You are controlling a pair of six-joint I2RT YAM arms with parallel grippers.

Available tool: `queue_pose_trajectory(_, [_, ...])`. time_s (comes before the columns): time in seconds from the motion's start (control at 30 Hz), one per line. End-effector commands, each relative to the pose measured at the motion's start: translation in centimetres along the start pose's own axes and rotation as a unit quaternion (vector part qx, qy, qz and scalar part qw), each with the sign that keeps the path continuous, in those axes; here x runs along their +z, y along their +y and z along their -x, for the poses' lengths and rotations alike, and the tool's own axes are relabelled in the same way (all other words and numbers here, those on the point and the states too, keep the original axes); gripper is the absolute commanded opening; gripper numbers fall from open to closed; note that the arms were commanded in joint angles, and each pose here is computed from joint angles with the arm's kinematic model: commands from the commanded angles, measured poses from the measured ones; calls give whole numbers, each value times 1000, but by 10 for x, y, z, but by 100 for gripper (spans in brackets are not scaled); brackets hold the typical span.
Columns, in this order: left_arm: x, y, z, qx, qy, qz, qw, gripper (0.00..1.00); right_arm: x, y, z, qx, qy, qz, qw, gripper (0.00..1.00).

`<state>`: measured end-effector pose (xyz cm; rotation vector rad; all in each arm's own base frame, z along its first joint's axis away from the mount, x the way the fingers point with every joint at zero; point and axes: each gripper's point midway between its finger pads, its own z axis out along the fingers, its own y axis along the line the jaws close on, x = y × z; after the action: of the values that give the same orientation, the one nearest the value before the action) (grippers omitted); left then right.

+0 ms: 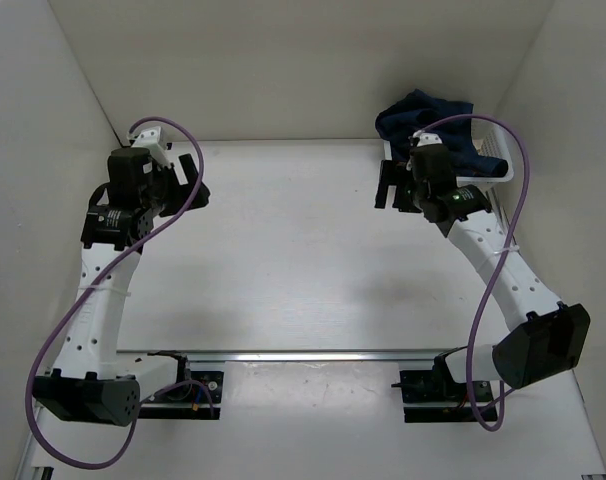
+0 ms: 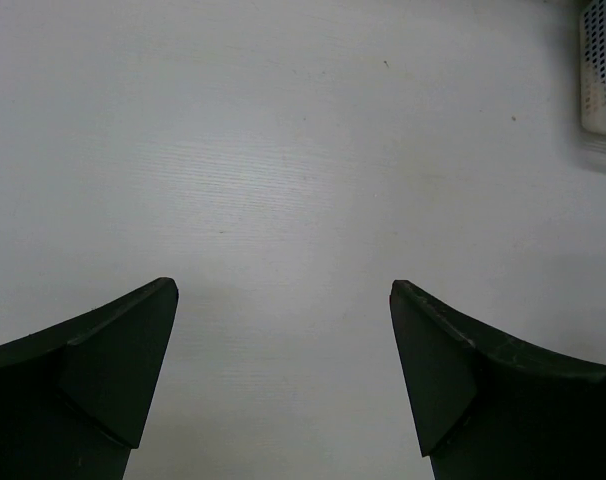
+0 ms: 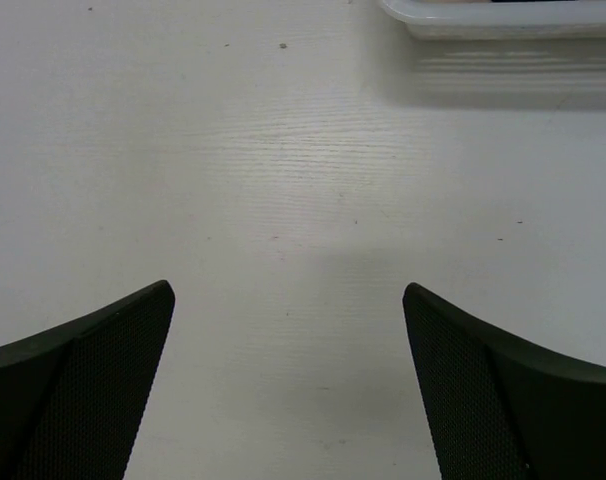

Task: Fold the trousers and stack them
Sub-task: Grab the trousers from the pile

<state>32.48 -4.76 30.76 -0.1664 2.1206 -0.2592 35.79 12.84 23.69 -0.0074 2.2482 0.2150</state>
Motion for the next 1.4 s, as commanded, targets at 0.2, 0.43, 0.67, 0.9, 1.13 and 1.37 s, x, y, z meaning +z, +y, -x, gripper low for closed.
queue_pose_trajectory(0.2, [-8,-8,-2,11,-7,-30,999,99,-9,-36,19,16,-23,-83,996,100])
queue_pose_trajectory(0.43, [-7,-20,-16,15,10,-49,999,99,34,-100,73,107,-17,-89,990,92])
queue_pose_trajectory(0.67, [14,-30,-23,5,47,-58,997,99,109,-131,147,166,-18,-25,986,100])
queue_pose_trajectory(0.9, [33,-24,-22,-2,58,-26,998,99,182,-141,187,239,-64,63,967,100])
queue_pose_trajectory(1.13, [51,-26,-35,-5,83,-10,996,99,249,-148,189,279,-100,99,950,96])
queue_pose_trajectory(1.37, [52,-32,-35,0,88,-3,996,99,231,-140,215,269,-133,120,946,0])
